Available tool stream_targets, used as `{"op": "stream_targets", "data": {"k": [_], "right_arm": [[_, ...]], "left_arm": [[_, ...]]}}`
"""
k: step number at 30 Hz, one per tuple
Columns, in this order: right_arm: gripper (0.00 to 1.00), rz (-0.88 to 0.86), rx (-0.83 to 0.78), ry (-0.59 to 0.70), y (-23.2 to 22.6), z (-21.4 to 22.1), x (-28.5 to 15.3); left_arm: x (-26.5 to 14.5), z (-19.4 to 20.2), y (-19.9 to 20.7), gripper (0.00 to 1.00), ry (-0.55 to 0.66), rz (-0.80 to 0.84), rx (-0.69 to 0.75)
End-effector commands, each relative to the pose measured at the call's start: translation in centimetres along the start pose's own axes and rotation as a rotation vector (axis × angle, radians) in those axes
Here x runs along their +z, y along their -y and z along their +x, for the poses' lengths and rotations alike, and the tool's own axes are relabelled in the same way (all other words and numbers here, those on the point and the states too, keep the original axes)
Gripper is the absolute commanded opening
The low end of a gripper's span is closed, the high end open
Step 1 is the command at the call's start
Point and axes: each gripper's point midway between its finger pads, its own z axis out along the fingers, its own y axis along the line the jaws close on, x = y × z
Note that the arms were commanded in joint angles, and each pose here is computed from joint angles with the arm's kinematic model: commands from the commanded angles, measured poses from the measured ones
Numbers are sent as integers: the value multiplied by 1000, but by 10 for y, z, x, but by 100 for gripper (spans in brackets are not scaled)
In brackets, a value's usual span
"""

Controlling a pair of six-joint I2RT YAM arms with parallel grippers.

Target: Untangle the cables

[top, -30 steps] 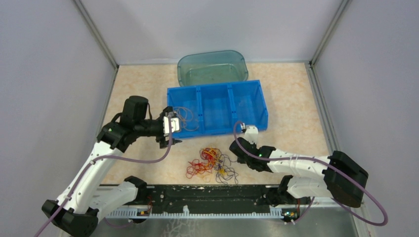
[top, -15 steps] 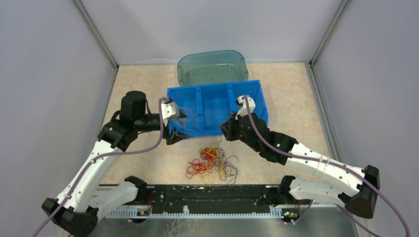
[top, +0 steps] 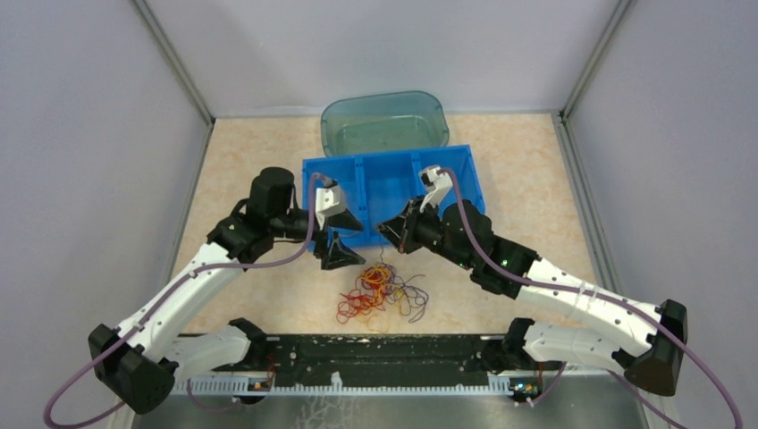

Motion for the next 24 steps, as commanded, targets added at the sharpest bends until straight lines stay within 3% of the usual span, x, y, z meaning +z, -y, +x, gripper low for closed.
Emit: {"op": "stream_targets", "data": {"k": [1,12,16,20,22,24], "right_arm": [[0,-196,55,146,-50,-50,-13],[0,-274,69,145,-66,-52,-7],[0,-308,76,155,-73,-56,-7],[0,-306,78,152,-73,-54,-6],[0,-288,79,149,-67,-51,-7],[19,-267,67,152,-60,-48,-10]], "left_arm": [[16,-4,11,83,54,58,-93],[22,-9,13,68,83,78,-143],[22,-6,12,47,80,70,-127],[19,-5,16,5,67,86,-87],[17,-5,17,0,56,86,-73],[15,-10,17,0,57,82,-53]]}}
